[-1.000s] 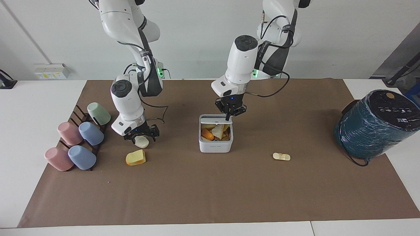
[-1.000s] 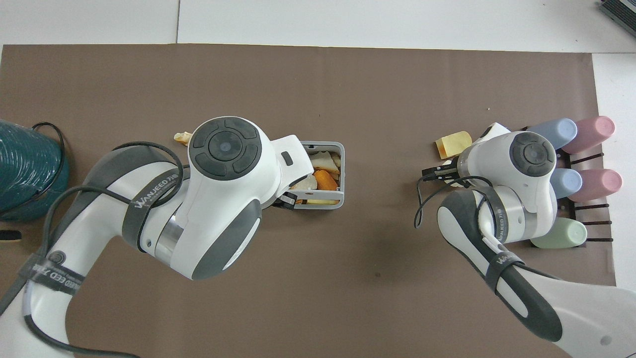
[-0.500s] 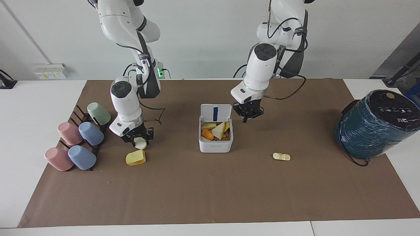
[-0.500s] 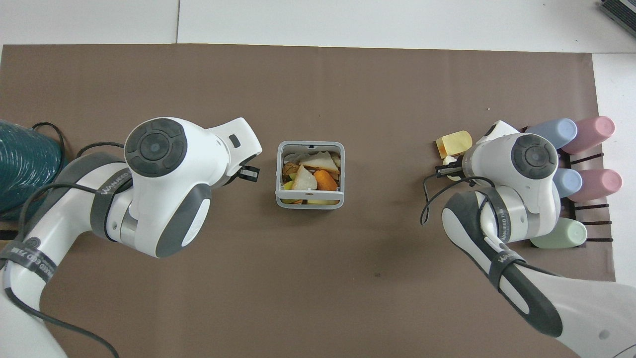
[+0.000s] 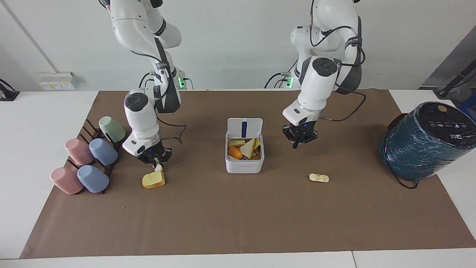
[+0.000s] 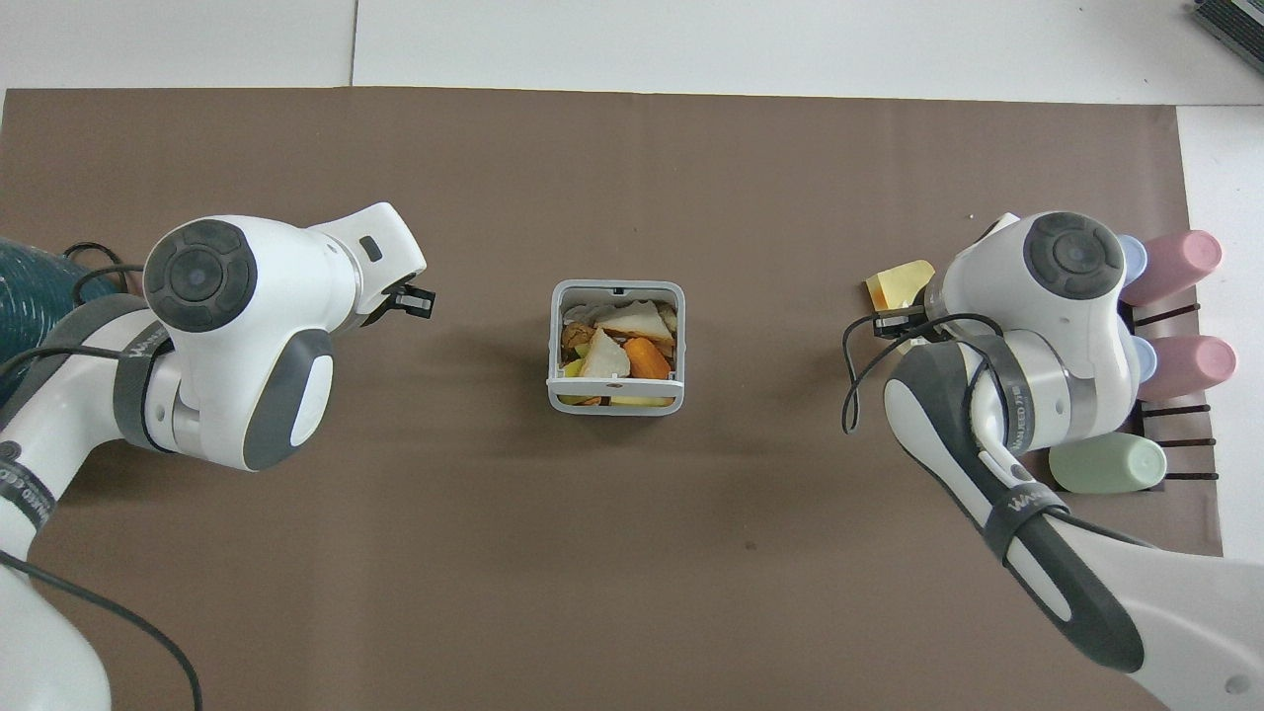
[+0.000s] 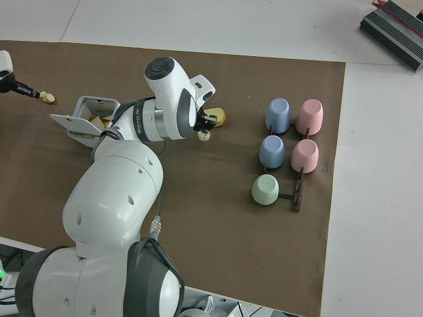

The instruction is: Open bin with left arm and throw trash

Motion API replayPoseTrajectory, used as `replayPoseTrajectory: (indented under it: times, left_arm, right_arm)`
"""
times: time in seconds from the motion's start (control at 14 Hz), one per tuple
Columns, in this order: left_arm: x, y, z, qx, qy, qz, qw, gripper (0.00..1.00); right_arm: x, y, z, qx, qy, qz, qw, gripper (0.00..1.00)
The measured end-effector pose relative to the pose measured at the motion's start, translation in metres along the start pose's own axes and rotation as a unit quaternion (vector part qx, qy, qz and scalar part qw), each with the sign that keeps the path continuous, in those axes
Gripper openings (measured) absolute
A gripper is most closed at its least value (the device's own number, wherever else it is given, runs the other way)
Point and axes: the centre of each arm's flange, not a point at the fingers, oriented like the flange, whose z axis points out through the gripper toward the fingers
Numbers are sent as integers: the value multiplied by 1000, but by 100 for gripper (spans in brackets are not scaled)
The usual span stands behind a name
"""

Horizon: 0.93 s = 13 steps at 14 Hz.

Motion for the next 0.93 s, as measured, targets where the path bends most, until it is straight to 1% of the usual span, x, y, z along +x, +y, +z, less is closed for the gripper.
replayPoseTrajectory:
  times: [0.07,0.14,0.29,0.36,0.43,0.5,0.57,0.64,0.79,0.93]
  left_arm:
    - [1,-6,14,2,7,-2,1000,9]
    - [2,-10,27,2,11,-4,1000,19]
    - [2,-15,49,1,16,-7,1000,37]
    - [2,-16,56,0,22,-8,1000,37]
    - [2,-16,62,0,26,-7,1000,44]
    - [2,-20,64,6,29,-2,1000,53]
    - [2,-26,65,15,31,7,999,66]
    - [2,-32,66,23,32,11,999,81]
    - [2,-44,67,29,37,8,999,100]
    - [1,-47,72,29,37,6,999,100]
  right_arm:
    - [3,-17,-22,13,5,25,1000,11]
    - [3,-38,-41,38,10,50,998,10]
    - [2,-71,-69,109,7,100,989,10]
    - [3,-80,-78,158,-3,129,979,10]
    - [4,-87,-85,207,-15,160,965,10]
    - [7,-93,-92,250,-23,194,948,10]
    - [9,-100,-98,282,-28,229,931,10]
    - [9,-111,-101,304,-33,257,917,10]
    - [4,-146,-100,331,-44,294,895,10]
    - [1,-177,-86,348,-56,323,878,10]
